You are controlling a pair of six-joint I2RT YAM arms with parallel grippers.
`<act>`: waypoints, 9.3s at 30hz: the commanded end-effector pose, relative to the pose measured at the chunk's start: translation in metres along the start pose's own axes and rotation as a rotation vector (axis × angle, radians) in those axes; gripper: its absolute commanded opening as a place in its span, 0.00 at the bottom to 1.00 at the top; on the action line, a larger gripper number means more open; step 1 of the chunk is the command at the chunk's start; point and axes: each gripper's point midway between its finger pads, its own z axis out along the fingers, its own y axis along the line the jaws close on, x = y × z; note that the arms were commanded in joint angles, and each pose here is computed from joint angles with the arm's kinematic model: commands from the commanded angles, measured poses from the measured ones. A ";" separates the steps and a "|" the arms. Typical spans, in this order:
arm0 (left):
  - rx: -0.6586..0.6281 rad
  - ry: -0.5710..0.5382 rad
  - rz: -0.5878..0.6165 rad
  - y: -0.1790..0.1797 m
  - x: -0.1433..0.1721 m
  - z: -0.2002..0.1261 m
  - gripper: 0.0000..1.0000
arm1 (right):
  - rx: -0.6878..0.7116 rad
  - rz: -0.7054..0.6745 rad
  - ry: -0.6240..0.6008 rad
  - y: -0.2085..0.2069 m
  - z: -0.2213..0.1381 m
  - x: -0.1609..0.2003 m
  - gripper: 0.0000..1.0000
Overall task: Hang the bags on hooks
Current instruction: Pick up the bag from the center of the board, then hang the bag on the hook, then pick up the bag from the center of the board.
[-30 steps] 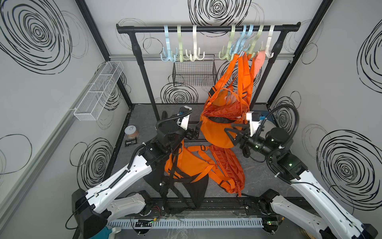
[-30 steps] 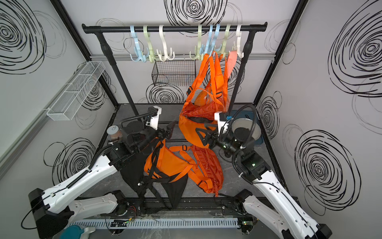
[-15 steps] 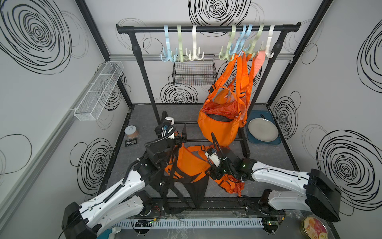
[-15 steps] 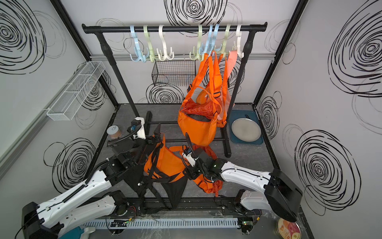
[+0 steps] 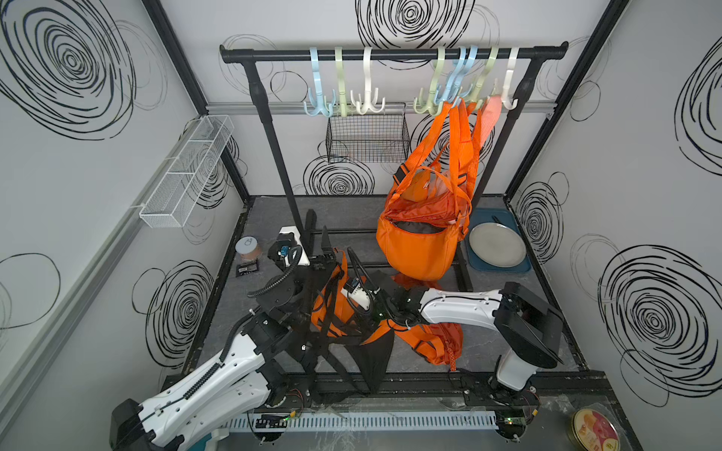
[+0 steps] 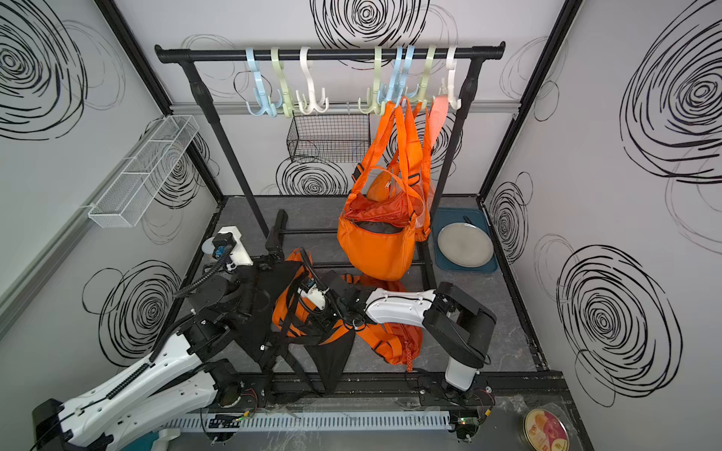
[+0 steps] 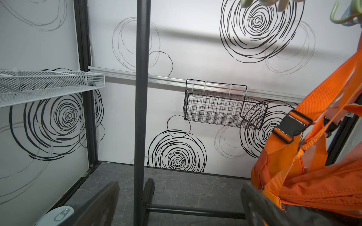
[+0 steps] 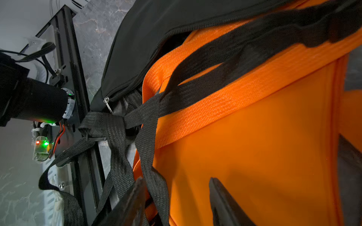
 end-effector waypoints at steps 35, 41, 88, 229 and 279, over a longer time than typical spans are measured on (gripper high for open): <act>0.358 -0.061 0.109 -0.058 -0.008 -0.008 0.99 | 0.210 -0.145 -0.281 -0.010 -0.127 -0.086 0.00; 0.588 -0.025 0.206 -0.094 0.005 -0.024 0.99 | 0.252 -0.161 -0.464 -0.016 -0.190 -0.123 0.00; 0.759 0.079 0.267 -0.162 -0.031 -0.001 0.00 | 0.361 -0.280 -0.942 0.019 -0.414 -0.224 0.00; 0.619 0.194 0.124 -0.232 -0.069 0.129 0.99 | 0.426 0.034 -0.944 -0.059 -0.395 -0.184 0.76; 0.090 0.036 0.086 -0.021 0.010 -0.002 0.99 | 0.657 0.687 0.441 -0.039 -0.144 0.202 0.81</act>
